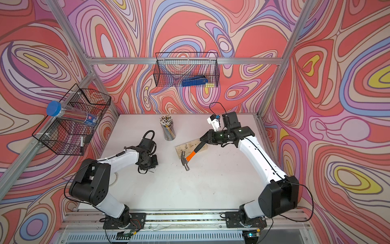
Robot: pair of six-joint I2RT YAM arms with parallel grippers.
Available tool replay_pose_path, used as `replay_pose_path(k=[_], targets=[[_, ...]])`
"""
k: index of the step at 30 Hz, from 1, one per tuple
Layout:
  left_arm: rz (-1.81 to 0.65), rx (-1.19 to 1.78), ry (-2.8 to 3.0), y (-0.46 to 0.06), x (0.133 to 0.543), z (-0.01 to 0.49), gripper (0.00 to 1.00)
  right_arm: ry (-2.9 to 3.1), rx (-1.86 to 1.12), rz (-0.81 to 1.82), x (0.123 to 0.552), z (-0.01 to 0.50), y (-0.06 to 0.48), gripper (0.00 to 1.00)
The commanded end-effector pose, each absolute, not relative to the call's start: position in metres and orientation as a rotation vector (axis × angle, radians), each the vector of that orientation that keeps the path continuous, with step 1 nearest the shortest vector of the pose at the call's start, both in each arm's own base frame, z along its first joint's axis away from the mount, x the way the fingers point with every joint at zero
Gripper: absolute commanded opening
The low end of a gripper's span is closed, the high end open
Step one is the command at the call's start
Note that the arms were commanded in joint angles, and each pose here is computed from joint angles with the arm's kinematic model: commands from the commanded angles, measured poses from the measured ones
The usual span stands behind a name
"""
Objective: Use a claw hammer to pull out a nail
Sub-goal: Place the nail at the center of the board, then adjust the mounting plate at the center of the board.
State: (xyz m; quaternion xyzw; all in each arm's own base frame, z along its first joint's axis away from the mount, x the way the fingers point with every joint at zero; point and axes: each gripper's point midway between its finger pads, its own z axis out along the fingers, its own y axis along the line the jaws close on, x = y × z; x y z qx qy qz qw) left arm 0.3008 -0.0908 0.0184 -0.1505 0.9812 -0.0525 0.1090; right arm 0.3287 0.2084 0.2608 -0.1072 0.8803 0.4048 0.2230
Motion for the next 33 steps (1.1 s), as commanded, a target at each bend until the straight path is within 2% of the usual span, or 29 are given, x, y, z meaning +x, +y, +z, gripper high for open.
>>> replay_pose_path(k=[1,6,14,17,26,33], targets=[[-0.106,-0.434,2.885,-0.084,0.3,0.028,0.21,2.345,-0.31,1.157,0.332,0.281,0.211,0.0],[-0.184,-0.387,2.817,-0.091,0.311,0.052,0.25,2.33,-0.295,1.12,0.335,0.281,0.208,0.0],[-0.423,-0.235,2.613,-0.117,0.331,0.101,0.39,2.312,-0.231,0.959,0.347,0.282,0.191,0.0],[-0.496,-0.119,2.545,-0.132,0.334,0.117,0.41,2.286,-0.2,0.903,0.351,0.287,0.184,0.0],[-0.464,0.182,2.412,-0.167,0.329,0.144,0.41,2.294,-0.095,0.782,0.36,0.28,0.167,0.0],[-0.605,0.243,2.266,-0.199,0.327,0.158,0.41,2.268,-0.139,0.793,0.363,0.278,0.171,0.0]])
